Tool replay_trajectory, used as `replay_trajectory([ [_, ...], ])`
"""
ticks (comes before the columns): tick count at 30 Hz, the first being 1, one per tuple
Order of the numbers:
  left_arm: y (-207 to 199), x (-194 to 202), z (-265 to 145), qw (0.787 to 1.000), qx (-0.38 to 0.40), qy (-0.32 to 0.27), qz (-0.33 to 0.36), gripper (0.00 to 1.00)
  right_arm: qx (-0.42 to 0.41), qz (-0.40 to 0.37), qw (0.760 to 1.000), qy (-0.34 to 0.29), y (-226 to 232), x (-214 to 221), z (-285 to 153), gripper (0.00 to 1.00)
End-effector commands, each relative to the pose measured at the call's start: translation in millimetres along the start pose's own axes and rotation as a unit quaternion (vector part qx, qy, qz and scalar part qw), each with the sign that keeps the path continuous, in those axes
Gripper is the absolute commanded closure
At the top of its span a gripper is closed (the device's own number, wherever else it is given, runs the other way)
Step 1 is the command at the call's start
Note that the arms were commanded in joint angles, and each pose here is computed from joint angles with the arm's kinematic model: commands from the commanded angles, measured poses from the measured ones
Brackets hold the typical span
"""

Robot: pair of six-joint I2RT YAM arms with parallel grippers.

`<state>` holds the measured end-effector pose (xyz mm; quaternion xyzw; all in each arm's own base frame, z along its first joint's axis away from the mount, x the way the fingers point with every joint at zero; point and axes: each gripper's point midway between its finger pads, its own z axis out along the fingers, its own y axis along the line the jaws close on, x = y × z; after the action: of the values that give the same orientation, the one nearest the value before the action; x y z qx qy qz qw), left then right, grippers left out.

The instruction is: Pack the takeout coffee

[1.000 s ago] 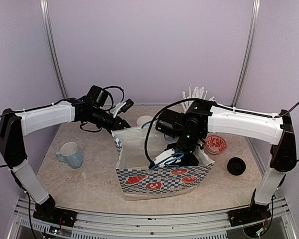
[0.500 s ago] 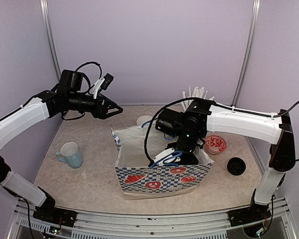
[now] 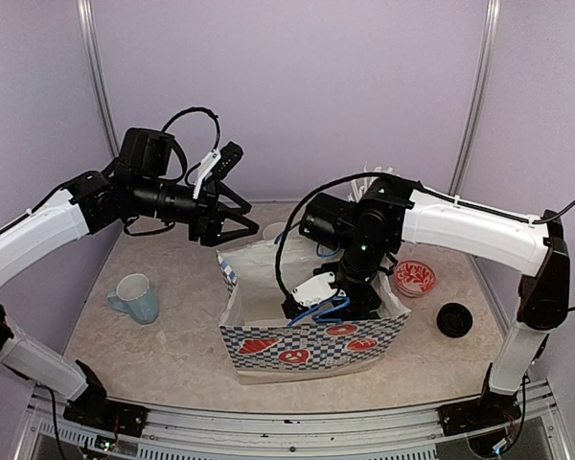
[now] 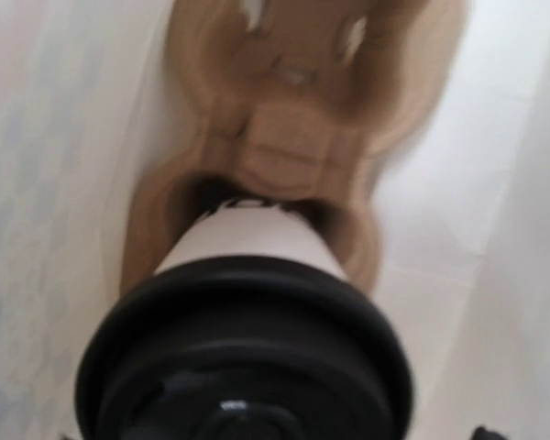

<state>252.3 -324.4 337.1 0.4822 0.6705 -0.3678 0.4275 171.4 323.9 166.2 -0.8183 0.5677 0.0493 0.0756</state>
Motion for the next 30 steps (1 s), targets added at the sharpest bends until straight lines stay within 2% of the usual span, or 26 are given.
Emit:
replay_trajectory([
  [1, -3.7, 5.5, 18.4, 0.999, 0.004, 0.028, 0.021, 0.31, -0.002, 0.002, 1.000, -0.020, 0.0, -7.0, -18.2, 0.06],
  [5, -5.0, 4.2, 34.4, 0.999, 0.012, 0.038, 0.028, 0.33, -0.003, -0.001, 1.000, -0.024, 2.4, -7.1, -21.1, 0.02],
  [11, -8.3, 5.0, 55.4, 0.997, 0.041, 0.058, 0.031, 0.41, 0.025, -0.004, 0.999, -0.036, -5.0, -11.7, -35.9, 0.01],
  [18, -15.3, 13.2, 73.0, 0.993, 0.075, 0.082, 0.027, 0.64, 0.070, -0.014, 0.995, -0.064, -15.4, -21.6, -68.8, 0.01],
  [21, -17.3, 15.0, 75.3, 0.993, 0.082, 0.086, 0.022, 0.83, 0.085, -0.019, 0.993, -0.077, -17.1, -25.1, -81.8, 0.01],
  [23, -16.9, 13.8, 75.8, 0.993, 0.082, 0.085, 0.020, 0.91, 0.096, -0.023, 0.991, -0.085, -18.7, -27.3, -92.0, 0.01],
  [27, -14.5, 8.6, 73.8, 0.994, 0.069, 0.077, 0.021, 1.00, 0.149, -0.030, 0.983, -0.103, -28.7, -31.1, -127.5, 0.01],
  [30, -10.2, 6.3, 70.5, 0.996, 0.047, 0.071, 0.022, 1.00, 0.201, -0.040, 0.972, -0.111, -33.4, -27.5, -160.1, 0.01],
])
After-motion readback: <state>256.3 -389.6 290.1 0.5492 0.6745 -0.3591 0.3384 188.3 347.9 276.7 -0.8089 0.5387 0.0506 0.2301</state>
